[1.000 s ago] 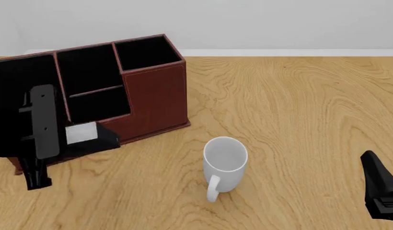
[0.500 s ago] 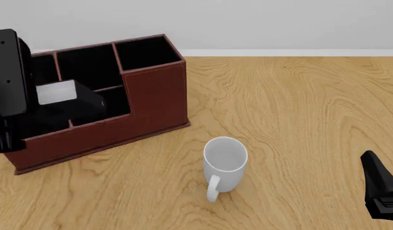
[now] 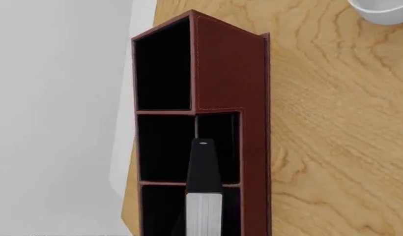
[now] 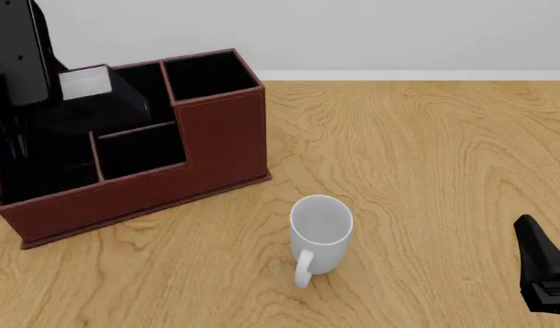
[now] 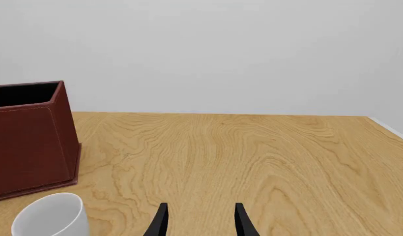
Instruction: Pick up the book and place it in the front compartment of the caddy.
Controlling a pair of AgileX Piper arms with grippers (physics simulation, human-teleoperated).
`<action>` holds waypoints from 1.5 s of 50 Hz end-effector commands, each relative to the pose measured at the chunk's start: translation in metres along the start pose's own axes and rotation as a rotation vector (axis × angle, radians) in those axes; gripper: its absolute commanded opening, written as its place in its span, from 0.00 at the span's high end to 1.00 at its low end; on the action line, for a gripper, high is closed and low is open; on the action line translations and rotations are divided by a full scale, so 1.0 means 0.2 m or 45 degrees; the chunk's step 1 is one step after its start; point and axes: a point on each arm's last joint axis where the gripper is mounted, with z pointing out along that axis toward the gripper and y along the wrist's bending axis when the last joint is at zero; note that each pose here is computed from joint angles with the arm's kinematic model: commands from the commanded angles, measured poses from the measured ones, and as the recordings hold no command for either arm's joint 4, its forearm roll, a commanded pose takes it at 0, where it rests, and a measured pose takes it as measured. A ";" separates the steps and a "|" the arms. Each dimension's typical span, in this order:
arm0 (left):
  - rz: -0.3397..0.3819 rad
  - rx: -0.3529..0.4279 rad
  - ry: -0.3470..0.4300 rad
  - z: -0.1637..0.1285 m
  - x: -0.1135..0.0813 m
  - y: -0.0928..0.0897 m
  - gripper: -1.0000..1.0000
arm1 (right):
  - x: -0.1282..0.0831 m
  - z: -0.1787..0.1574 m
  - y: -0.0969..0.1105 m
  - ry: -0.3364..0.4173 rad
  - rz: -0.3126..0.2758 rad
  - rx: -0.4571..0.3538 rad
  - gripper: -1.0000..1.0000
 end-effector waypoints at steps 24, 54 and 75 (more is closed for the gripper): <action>0.072 -0.116 0.018 0.14 -0.01 0.19 1.00 | 0.00 0.00 0.00 0.000 0.000 0.000 0.00; 0.011 -0.115 0.080 0.33 0.06 0.28 1.00 | 0.00 0.00 0.00 0.000 0.000 0.000 0.00; -0.014 -0.084 0.122 0.45 0.12 0.26 1.00 | 0.00 0.00 0.00 0.000 0.000 0.000 0.00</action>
